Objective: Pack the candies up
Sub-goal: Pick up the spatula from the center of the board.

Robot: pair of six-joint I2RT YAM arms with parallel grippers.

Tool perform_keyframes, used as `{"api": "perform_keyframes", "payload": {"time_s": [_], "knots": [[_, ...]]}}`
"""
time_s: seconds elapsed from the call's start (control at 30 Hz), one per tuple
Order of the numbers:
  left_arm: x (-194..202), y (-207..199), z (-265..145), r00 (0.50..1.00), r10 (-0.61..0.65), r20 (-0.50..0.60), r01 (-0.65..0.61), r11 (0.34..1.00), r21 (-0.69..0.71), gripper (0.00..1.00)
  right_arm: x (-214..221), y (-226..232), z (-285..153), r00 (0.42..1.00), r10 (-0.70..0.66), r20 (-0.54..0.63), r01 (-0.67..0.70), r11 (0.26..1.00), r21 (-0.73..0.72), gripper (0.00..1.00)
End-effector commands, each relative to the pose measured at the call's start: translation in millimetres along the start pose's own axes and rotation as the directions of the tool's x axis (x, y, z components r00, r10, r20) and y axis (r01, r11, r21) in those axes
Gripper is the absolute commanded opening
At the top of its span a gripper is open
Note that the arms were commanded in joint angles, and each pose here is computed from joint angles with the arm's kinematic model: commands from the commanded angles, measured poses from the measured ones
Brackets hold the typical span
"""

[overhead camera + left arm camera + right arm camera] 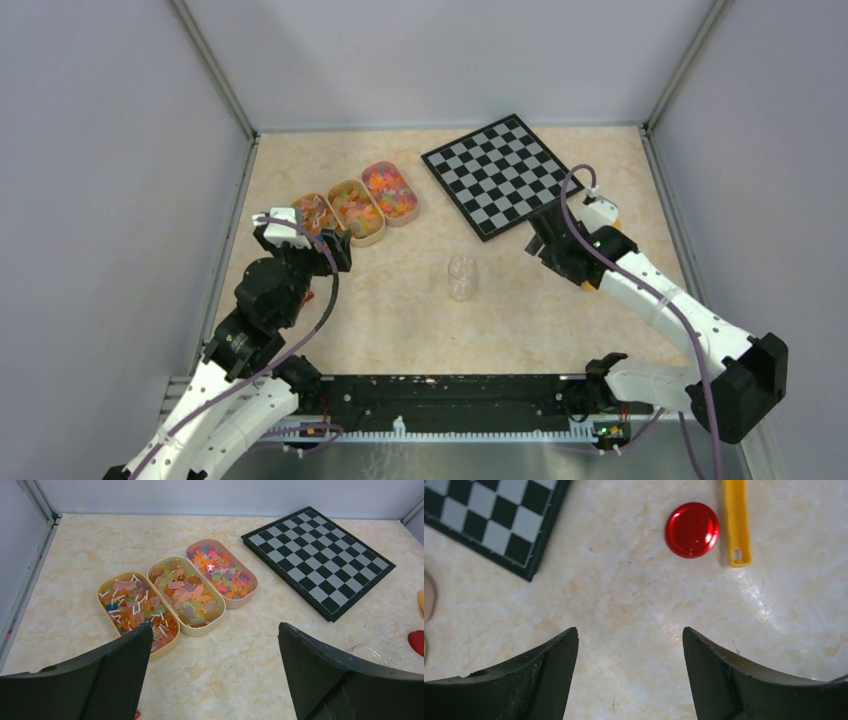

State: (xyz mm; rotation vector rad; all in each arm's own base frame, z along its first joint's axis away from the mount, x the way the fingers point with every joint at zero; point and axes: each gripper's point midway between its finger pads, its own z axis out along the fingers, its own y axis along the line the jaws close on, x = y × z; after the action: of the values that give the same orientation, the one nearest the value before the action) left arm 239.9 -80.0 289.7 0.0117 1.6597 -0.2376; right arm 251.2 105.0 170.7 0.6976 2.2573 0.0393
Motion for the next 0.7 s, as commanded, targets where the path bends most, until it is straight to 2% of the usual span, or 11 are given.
{"api": "perform_keyframes", "payload": {"time_s": [0.0,0.17,0.37,0.5,0.6,0.67], "knots": [[-4,-3,2,1.0,-0.019,0.021,0.019,1.0,0.012,0.99,12,-47,19,0.991,0.132,-0.016,-0.125,0.966,0.226,0.74],[-3,-3,3,1.0,-0.017,0.018,0.017,1.0,0.008,0.99,27,-74,41,0.973,0.217,-0.074,-0.178,0.918,0.353,0.7],[-2,-3,4,1.0,-0.012,0.01,0.012,1.0,0.007,0.99,31,-111,66,0.966,0.253,-0.053,-0.194,0.844,0.501,0.59],[-2,-3,4,1.0,-0.011,0.009,0.011,1.0,0.006,0.99,19,-119,86,0.973,0.228,-0.029,-0.184,0.848,0.497,0.47],[-3,-2,3,1.0,-0.014,0.013,0.014,1.0,0.003,0.99,8,-119,94,0.981,0.194,-0.01,-0.166,0.866,0.472,0.46],[-3,-2,2,1.0,-0.015,0.015,0.014,1.0,0.003,0.99,2,-117,98,0.985,0.175,-0.001,-0.156,0.88,0.449,0.48]]}}
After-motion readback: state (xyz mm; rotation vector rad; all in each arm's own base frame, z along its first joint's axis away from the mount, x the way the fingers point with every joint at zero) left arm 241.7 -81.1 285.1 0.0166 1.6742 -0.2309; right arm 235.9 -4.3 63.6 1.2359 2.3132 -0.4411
